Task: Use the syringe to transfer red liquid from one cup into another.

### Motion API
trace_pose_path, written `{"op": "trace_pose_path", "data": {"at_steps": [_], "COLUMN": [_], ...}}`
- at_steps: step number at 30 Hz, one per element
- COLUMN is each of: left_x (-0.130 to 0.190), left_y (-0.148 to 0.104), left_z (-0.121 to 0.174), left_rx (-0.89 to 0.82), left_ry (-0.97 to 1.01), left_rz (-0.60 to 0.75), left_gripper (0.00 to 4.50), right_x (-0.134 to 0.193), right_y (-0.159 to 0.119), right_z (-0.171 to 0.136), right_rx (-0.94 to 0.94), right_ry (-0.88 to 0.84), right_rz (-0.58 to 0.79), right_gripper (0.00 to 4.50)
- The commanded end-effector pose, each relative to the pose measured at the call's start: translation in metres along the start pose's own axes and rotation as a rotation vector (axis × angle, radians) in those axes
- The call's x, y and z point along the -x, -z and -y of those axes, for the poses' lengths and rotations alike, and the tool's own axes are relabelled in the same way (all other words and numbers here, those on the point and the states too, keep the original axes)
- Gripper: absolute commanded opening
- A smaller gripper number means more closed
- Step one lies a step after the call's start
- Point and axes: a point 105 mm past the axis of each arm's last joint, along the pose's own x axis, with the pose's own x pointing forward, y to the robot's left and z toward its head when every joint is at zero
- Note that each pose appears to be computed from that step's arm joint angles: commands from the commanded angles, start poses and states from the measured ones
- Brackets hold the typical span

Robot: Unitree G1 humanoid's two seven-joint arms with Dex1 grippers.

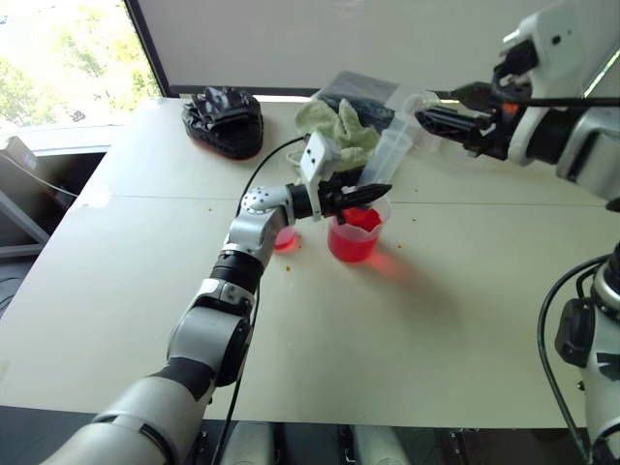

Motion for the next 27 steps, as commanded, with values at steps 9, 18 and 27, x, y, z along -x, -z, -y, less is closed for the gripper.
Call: {"op": "trace_pose_path", "data": {"at_steps": [9,18,27], "left_x": [0.0,0.017,0.057], "left_y": [-0.05,-0.105,-0.131], "left_z": [-0.017,-0.029,-0.034], "left_rx": [-0.036,-0.086,-0.15], "left_ry": [-0.092,-0.174,-0.256], "left_rz": [0.202,0.367,0.389], "left_gripper": [1.39,1.39,1.39], "right_x": [0.009,0.004,-0.007], "right_y": [-0.015,-0.013,-0.009], "right_z": [0.002,0.004,0.0], "right_rx": [-0.162,-0.221,-0.243], "right_ry": [-0.039,-0.037,-0.064], "right_rz": [0.143,0.169,0.175], "right_gripper": [3.18,3.18,3.18]}}
